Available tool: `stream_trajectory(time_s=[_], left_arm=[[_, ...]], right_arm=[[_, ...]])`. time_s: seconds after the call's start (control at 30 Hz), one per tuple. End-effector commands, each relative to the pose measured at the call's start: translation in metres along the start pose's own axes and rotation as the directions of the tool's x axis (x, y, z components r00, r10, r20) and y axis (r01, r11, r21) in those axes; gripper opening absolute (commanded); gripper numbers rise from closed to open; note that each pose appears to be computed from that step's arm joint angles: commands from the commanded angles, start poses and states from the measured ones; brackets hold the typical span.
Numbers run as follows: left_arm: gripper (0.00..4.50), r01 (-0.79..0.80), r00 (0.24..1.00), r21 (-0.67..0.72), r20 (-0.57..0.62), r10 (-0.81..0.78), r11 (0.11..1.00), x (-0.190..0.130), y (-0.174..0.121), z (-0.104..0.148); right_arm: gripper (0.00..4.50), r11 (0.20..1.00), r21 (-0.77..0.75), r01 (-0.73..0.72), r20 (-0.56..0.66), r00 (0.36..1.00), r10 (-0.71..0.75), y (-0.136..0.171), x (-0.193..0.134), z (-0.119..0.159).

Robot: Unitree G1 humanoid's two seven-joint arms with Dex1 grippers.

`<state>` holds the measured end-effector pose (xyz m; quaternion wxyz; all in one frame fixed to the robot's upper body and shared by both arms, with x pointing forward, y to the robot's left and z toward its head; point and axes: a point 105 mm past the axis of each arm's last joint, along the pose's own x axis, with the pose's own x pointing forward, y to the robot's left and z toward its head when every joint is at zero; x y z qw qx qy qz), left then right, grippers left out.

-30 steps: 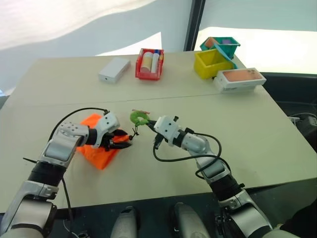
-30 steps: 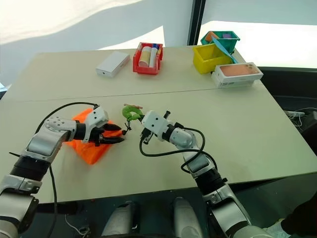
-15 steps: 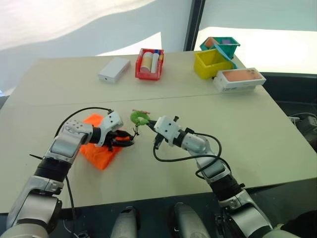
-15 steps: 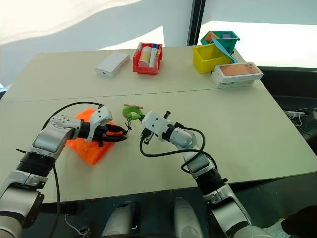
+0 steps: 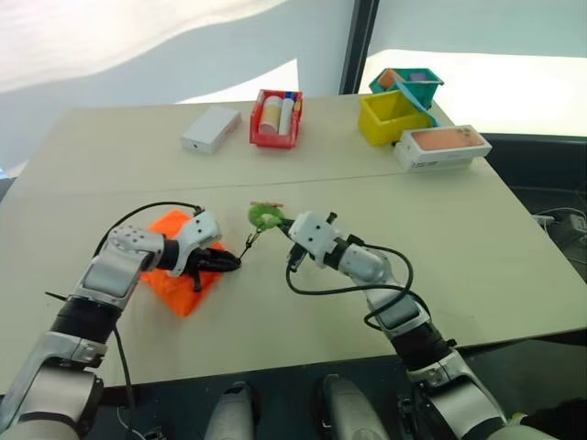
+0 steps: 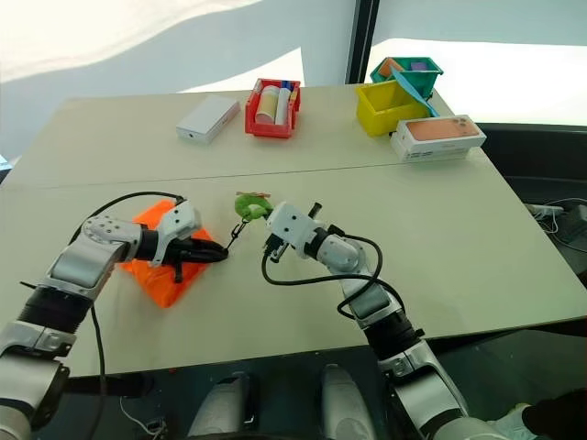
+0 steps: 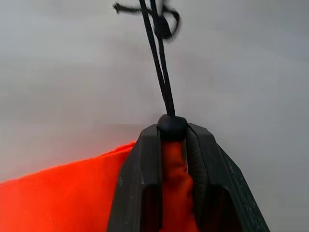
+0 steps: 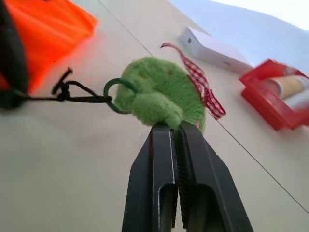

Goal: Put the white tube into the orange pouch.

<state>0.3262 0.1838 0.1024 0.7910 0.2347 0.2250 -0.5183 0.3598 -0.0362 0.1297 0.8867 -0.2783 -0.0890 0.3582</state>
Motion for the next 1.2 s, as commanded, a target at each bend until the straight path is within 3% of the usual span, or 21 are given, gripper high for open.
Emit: stream_trajectory(time_s=[0.03, 0.27, 0.3, 0.4, 0.5, 0.53, 0.6, 0.73, 0.83, 1.03, 1.2], left_arm=[[0.20, -0.027, 0.999, -0.001, -0.032, 0.027, 1.000, -0.016, 0.001, -0.010], [0.20, -0.036, 0.999, -0.029, -0.010, 0.035, 0.999, -0.024, -0.005, -0.016], [1.24, -0.025, 1.000, -0.044, 0.005, 0.025, 0.999, -0.024, -0.007, -0.015], [2.55, -0.052, 0.996, -0.087, 0.071, 0.058, 0.995, -0.030, -0.009, -0.009], [4.11, -0.189, 0.962, -0.132, 0.172, 0.210, 0.973, -0.046, 0.000, 0.001], [4.12, -0.223, 0.940, -0.176, 0.221, 0.260, 0.959, -0.054, 0.002, 0.005], [4.12, -0.276, 0.895, -0.230, 0.293, 0.336, 0.933, -0.069, 0.002, 0.008], [4.12, -0.397, 0.796, -0.372, 0.315, 0.516, 0.839, -0.099, 0.001, -0.007], [4.12, -0.557, 0.683, -0.441, 0.239, 0.691, 0.704, -0.123, 0.003, -0.034], [4.12, -0.702, 0.544, -0.490, 0.100, 0.833, 0.517, -0.135, -0.013, -0.077], [4.12, -0.687, 0.538, -0.539, 0.073, 0.840, 0.487, -0.127, -0.032, -0.091]], right_arm=[[0.00, 0.995, -0.027, 0.099, -0.004, 0.995, -0.099, -0.024, -0.006, 0.003], [0.00, 0.998, -0.014, 0.058, -0.031, 0.998, -0.058, -0.015, -0.005, -0.001], [0.00, 0.999, -0.002, 0.039, -0.027, 0.999, -0.039, -0.012, -0.004, 0.001], [0.97, 0.999, -0.011, -0.035, -0.010, 0.999, 0.035, 0.000, -0.004, 0.005], [2.58, 0.995, 0.010, -0.102, 0.026, 0.994, 0.102, 0.012, -0.011, 0.010], [3.02, 0.992, 0.010, -0.123, 0.031, 0.992, 0.122, 0.014, -0.015, 0.009], [3.02, 0.991, 0.005, -0.136, 0.033, 0.990, 0.136, 0.015, -0.024, 0.006], [3.02, 0.986, 0.100, -0.137, 0.054, 0.990, 0.132, 0.007, -0.045, 0.000], [3.02, 0.970, 0.203, -0.137, 0.049, 0.990, 0.129, -0.001, -0.067, -0.013], [3.02, 0.913, 0.382, -0.145, 0.056, 0.989, 0.134, -0.012, -0.093, -0.031], [3.02, 0.892, 0.436, -0.119, 0.066, 0.993, 0.101, -0.025, -0.093, -0.034]])
